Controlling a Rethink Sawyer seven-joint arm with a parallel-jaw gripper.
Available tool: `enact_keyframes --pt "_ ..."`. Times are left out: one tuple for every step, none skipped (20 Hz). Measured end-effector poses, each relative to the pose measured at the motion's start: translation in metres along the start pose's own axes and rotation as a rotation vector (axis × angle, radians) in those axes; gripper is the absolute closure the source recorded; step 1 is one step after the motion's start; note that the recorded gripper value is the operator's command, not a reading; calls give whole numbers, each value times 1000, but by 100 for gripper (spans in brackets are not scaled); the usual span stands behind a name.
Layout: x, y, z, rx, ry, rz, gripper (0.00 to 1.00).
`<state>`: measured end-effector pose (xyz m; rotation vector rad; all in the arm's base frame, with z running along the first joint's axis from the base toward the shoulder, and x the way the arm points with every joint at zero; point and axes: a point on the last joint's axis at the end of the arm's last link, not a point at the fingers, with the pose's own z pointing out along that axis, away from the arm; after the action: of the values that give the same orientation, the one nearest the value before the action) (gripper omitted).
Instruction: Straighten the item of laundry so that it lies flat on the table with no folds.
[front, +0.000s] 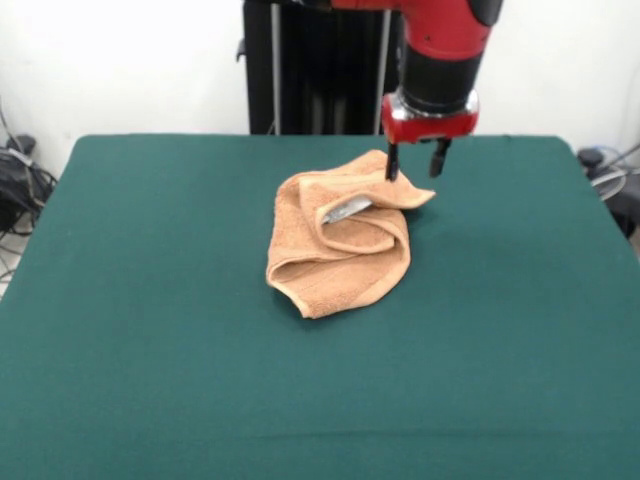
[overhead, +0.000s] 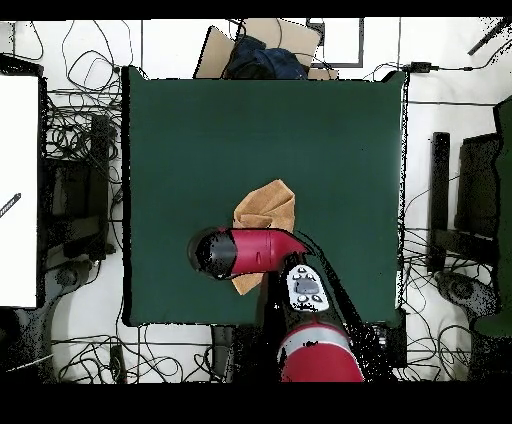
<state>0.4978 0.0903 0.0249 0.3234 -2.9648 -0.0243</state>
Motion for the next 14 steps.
enact_keyframes --pt "10 0 -3 2 12 3 0" --pt "15 1 -4 1 17 5 0" --pt "19 2 -4 1 22 6 0" --pt "28 3 -4 0 30 7 0" --pt "34 4 -3 -1 34 8 0" --pt "42 6 -1 -2 39 10 0" --pt "46 7 1 -2 42 11 0" --pt "53 8 3 -3 44 13 0" --pt "62 10 10 -4 40 16 0" --pt "67 11 15 -5 31 18 0" --pt "69 12 18 -5 27 19 0" --pt "78 13 35 1 -9 21 0" --pt "82 13 42 4 -25 22 0" --pt "84 13 48 6 -37 24 0"
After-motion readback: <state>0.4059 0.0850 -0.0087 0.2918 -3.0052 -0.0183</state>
